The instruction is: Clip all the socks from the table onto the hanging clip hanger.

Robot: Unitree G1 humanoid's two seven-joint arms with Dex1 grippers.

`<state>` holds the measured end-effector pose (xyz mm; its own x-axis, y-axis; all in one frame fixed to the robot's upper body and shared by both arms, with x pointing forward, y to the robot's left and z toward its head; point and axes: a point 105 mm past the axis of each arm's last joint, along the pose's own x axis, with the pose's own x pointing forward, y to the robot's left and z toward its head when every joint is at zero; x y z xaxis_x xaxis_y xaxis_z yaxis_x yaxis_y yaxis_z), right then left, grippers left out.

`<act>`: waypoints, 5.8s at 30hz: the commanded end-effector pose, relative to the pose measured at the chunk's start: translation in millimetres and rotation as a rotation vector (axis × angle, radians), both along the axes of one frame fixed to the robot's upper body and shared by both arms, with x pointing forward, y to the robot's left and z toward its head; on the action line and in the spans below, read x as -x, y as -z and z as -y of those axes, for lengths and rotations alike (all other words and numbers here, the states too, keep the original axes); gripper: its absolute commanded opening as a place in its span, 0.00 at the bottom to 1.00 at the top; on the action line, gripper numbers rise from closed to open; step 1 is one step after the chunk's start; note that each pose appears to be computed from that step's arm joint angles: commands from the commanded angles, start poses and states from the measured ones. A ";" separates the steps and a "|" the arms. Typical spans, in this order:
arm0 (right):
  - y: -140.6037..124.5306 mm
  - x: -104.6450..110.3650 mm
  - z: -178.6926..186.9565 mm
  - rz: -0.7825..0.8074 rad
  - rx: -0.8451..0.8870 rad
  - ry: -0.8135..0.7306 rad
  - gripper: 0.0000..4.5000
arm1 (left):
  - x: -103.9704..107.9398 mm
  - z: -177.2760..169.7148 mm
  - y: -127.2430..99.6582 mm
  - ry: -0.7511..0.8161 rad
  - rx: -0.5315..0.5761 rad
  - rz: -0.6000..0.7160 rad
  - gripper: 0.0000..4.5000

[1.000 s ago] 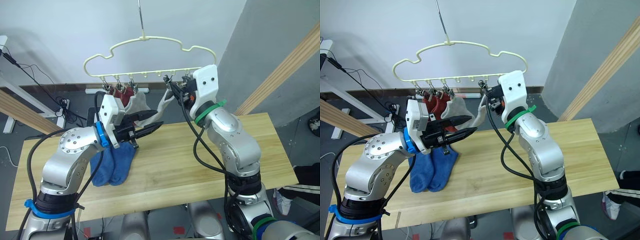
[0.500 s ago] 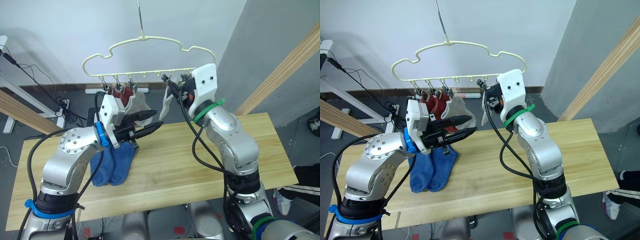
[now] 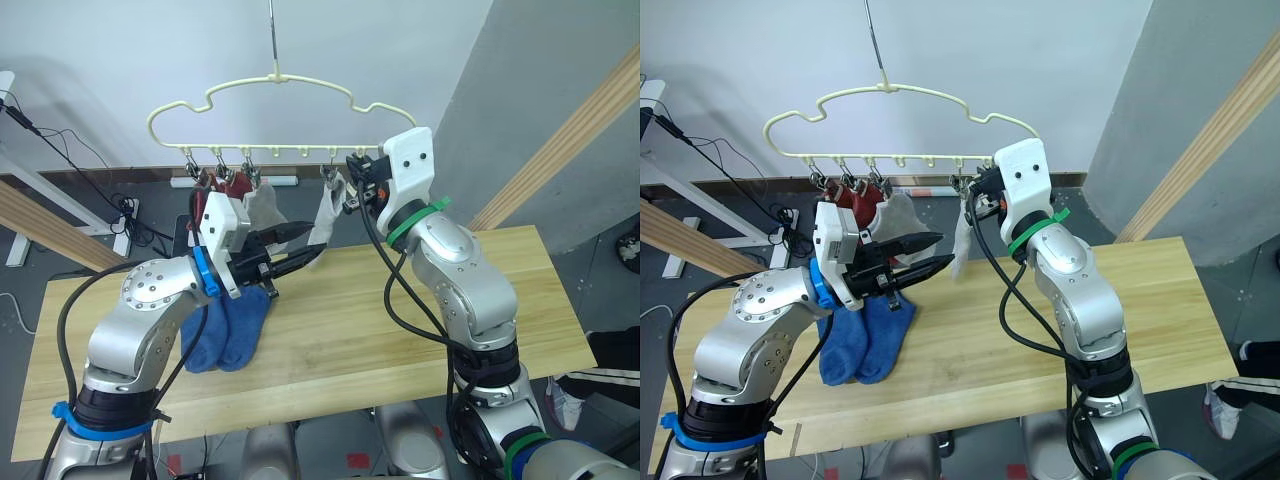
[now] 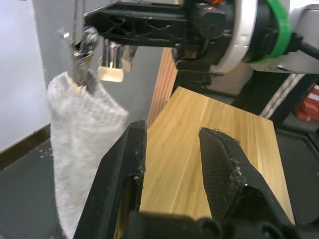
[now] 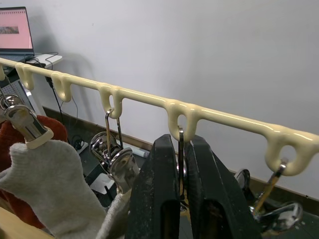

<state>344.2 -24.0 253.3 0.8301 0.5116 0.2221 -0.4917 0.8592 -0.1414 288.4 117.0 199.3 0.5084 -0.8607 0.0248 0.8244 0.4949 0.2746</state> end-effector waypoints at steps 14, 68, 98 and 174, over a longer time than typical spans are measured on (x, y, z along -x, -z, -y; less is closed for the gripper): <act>-13.4 7.4 -5.1 0.053 -0.014 -0.043 0.00 | -1.7 -87.4 133.8 -0.894 0.001 -0.306 0.88; -12.0 6.2 1.1 0.043 -0.002 -0.019 0.00 | -32.0 62.3 50.9 -0.207 0.200 -0.054 0.00; -9.4 4.9 -0.6 0.011 -0.018 -0.010 0.00 | -40.0 88.6 28.6 -0.392 0.334 0.138 0.00; 18.7 8.3 48.0 -0.020 0.134 0.111 0.55 | 15.4 13.1 -36.1 0.033 0.110 0.096 0.64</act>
